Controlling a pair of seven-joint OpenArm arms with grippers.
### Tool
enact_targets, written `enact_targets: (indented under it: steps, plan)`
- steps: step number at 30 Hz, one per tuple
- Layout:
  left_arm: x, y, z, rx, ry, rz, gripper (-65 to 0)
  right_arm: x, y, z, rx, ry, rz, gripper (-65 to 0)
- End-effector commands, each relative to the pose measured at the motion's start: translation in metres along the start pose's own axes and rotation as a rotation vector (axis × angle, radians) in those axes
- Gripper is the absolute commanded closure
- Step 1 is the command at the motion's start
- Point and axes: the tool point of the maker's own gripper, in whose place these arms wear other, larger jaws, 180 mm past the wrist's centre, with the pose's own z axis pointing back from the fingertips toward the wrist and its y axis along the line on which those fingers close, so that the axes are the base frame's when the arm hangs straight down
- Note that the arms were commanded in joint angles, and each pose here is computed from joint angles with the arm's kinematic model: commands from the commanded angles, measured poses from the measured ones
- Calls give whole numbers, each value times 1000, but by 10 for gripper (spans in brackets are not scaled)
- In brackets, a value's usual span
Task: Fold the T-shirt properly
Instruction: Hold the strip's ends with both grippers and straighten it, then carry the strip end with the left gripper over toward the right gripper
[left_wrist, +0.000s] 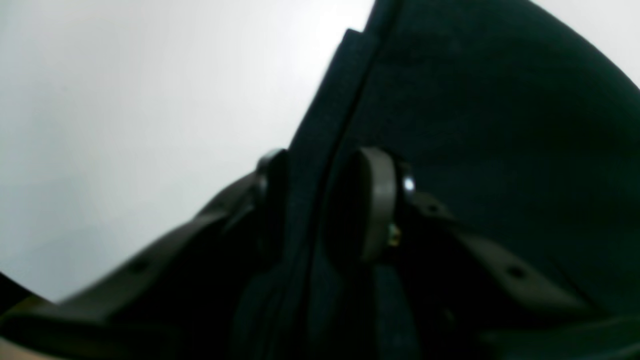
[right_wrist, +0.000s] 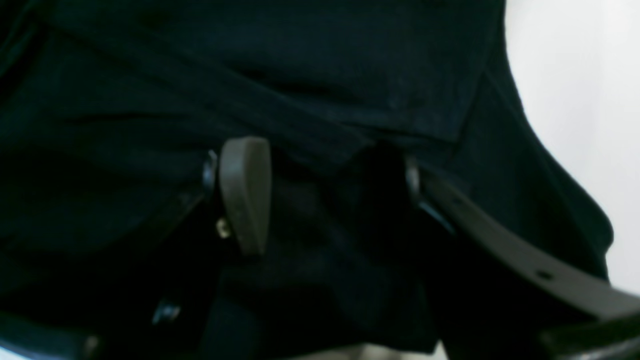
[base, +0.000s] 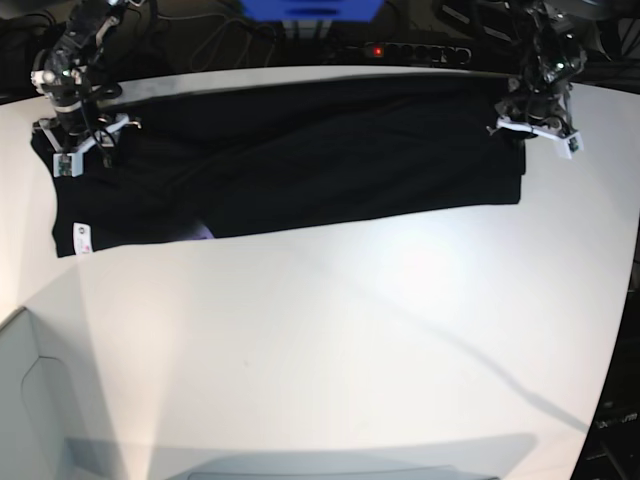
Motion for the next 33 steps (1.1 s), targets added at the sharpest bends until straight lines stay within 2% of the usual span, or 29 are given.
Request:
enact_targets:
  steps: [1,4,7,8,12,19,23,27,33]
  plan:
    - [-15,4,0,9,66,4,-183,-12,0,1,0,60,18,-335]
    - [-16,4,-5,11,75,15,-127,-12,1,1,1,60,16,-335]
    - [-23,8,-13,19,101,37,-10,-12,1,1,1,60,16,-335]
    - [-23,9,-15,21,106,41,0,-12,1,1,1,60,16,-335]
    - [-18,5,-15,12,92,38,0,-12,1,1,1,60,16,-335]
    - [42,-36,17,-75,-96,-32,0,-4,1,-3,1,44,14,-335]
    - [59,-69,32,-153,-163,-63,0,-4,2,-3,1,44,13,-335]
    - [44,-119,38,-271,-141,-102,0,-5,2,-3,2,44,12,-335]
    - [-7,-201,45,-490,-25,-185,0,3,3,-5,4,28,10,-335]
